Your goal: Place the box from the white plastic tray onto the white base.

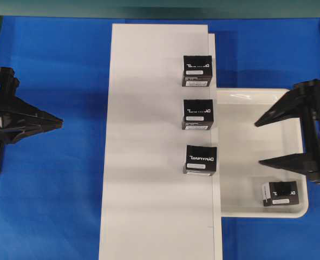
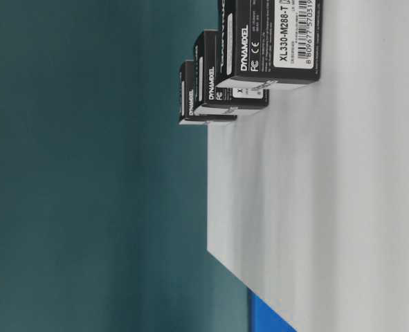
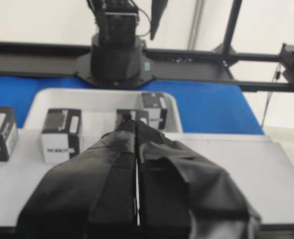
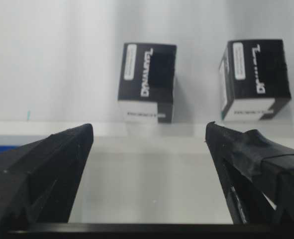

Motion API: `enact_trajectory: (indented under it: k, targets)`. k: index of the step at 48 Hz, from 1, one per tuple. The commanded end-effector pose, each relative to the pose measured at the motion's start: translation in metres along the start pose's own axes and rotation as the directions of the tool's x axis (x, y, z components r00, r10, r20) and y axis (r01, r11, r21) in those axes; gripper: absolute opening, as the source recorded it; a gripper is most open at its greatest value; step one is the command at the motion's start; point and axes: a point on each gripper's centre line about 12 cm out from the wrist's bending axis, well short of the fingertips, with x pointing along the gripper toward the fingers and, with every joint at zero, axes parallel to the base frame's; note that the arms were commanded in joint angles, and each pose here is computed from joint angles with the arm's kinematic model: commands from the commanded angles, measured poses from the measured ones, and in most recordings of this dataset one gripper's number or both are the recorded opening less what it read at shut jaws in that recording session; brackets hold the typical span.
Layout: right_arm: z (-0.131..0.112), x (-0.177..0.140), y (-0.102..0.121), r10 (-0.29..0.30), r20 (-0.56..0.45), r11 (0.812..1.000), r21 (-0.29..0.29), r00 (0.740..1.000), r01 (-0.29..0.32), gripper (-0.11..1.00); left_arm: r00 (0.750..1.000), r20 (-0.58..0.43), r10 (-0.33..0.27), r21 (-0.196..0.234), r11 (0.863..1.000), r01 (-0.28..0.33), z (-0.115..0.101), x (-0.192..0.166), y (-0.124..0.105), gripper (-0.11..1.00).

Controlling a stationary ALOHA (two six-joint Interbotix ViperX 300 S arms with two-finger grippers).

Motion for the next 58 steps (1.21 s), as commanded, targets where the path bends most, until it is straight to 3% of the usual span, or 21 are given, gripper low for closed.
enact_trajectory:
  k: [1, 12, 27, 41, 58]
  targets:
    - [-0.001, -0.009, 0.0, 0.0, 0.038, 1.0, 0.001, 0.999, 0.0, 0.97, 1.0, 0.005, 0.001, 0.002, 1.0, -0.001, 0.008, 0.003, 0.0, -0.04]
    - [-0.012, -0.029, -0.001, -0.001, 0.11, 1.0, 0.002, 0.994, 0.0, 0.97, 0.995, -0.096, 0.009, 0.005, 1.0, -0.009, -0.006, 0.006, 0.001, -0.04]
    - [-0.031, -0.048, -0.002, 0.005, 0.213, 1.0, 0.006, 0.977, -0.007, 0.97, 0.997, -0.075, 0.008, 0.014, 1.0, -0.007, -0.002, 0.001, 0.001, -0.04]
    - [-0.038, -0.062, -0.002, 0.012, 0.375, 1.0, 0.004, 0.927, -0.014, 0.97, 0.999, -0.04, 0.005, 0.006, 1.0, -0.004, -0.001, -0.01, 0.0, -0.04]
    - [-0.046, -0.065, -0.003, 0.013, 0.4, 1.0, 0.002, 0.917, -0.015, 0.97, 1.0, 0.003, 0.004, 0.018, 1.0, -0.004, 0.009, -0.018, 0.0, -0.04]
